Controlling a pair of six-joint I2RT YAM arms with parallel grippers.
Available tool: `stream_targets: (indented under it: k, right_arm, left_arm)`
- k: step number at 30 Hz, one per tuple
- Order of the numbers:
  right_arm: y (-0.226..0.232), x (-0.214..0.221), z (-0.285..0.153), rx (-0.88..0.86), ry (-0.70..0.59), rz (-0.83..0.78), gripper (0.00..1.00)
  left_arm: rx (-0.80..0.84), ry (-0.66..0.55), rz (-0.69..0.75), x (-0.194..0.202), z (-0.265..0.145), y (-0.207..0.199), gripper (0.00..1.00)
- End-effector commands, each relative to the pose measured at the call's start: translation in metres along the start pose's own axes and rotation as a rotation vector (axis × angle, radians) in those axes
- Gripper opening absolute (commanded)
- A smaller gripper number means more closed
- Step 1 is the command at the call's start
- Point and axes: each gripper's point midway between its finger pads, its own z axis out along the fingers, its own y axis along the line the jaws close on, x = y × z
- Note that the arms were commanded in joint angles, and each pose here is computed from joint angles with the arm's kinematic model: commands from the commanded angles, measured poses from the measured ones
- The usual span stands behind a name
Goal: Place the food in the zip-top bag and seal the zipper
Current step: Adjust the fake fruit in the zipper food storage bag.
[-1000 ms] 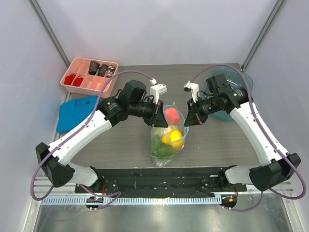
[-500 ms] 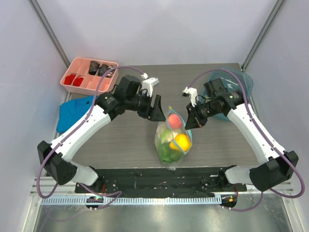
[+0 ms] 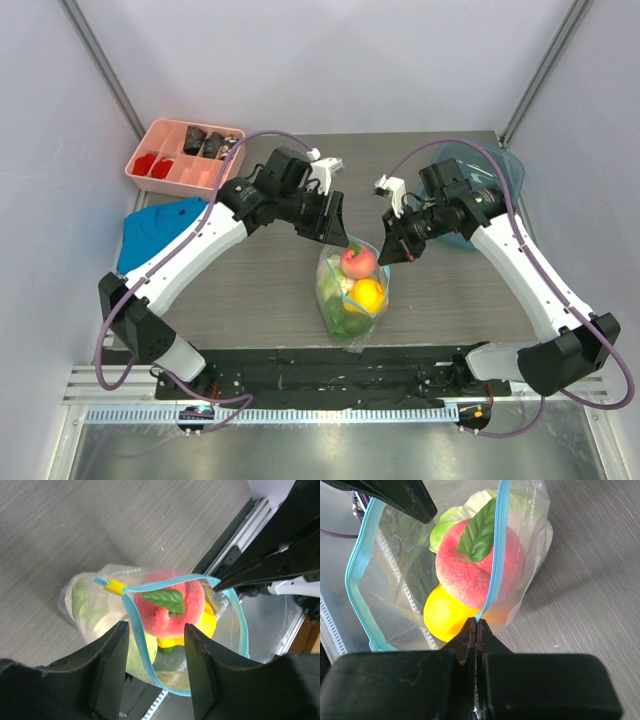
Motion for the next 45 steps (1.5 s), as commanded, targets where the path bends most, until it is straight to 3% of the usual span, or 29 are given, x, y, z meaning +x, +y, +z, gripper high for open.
stream_targets:
  k: [1, 6, 10, 11, 15, 20, 29, 33, 34, 37, 40, 45]
  right_arm:
    - [0.017, -0.030, -0.014, -0.023, -0.099, -0.060, 0.01]
    - [0.022, -0.032, -0.017, -0.029, -0.105, -0.051, 0.01]
    - [0.024, -0.032, -0.017, -0.040, -0.108, -0.044, 0.01]
    - [0.027, -0.034, -0.016, -0.047, -0.115, -0.041, 0.01]
    - [0.037, -0.041, -0.016, -0.074, -0.135, -0.041, 0.01]
    - [0.050, -0.052, -0.005, -0.132, -0.162, -0.035, 0.01]
    - [0.051, -0.049, 0.019, -0.164, -0.103, -0.041, 0.01]
    - [0.044, -0.036, 0.019, -0.128, -0.054, -0.065, 0.01]
    - [0.042, -0.031, 0.019, -0.121, -0.044, -0.066, 0.01]
    - [0.042, -0.021, 0.015, -0.102, -0.026, -0.067, 0.01]
    - [0.043, -0.015, 0.013, -0.095, -0.027, -0.067, 0.01]
    - [0.040, -0.012, 0.011, -0.078, -0.026, -0.066, 0.01]
  left_arm:
    - [-0.026, 0.035, 0.040, 0.014, -0.018, -0.001, 0.49]
    - [0.019, 0.042, 0.102, 0.032, -0.037, -0.009, 0.46]
    - [0.016, 0.032, 0.101, 0.034, -0.040, -0.009, 0.36]
    - [0.023, 0.034, 0.098, 0.032, -0.039, -0.010, 0.33]
    - [0.068, 0.081, 0.051, 0.033, -0.029, -0.016, 0.01]
    - [0.174, 0.020, -0.006, 0.012, -0.018, -0.036, 0.00]
    - [0.220, 0.096, -0.058, 0.035, 0.018, -0.039, 0.00]
    - [0.238, 0.074, -0.038, 0.034, 0.009, -0.038, 0.00]
    - [0.248, 0.040, -0.011, 0.030, -0.001, -0.042, 0.03]
    - [0.172, -0.021, 0.060, 0.023, -0.027, -0.033, 0.31]
    - [0.065, -0.074, 0.102, 0.018, -0.052, -0.014, 0.49]
    - [-0.185, -0.036, 0.132, 0.030, -0.075, 0.045, 0.54]
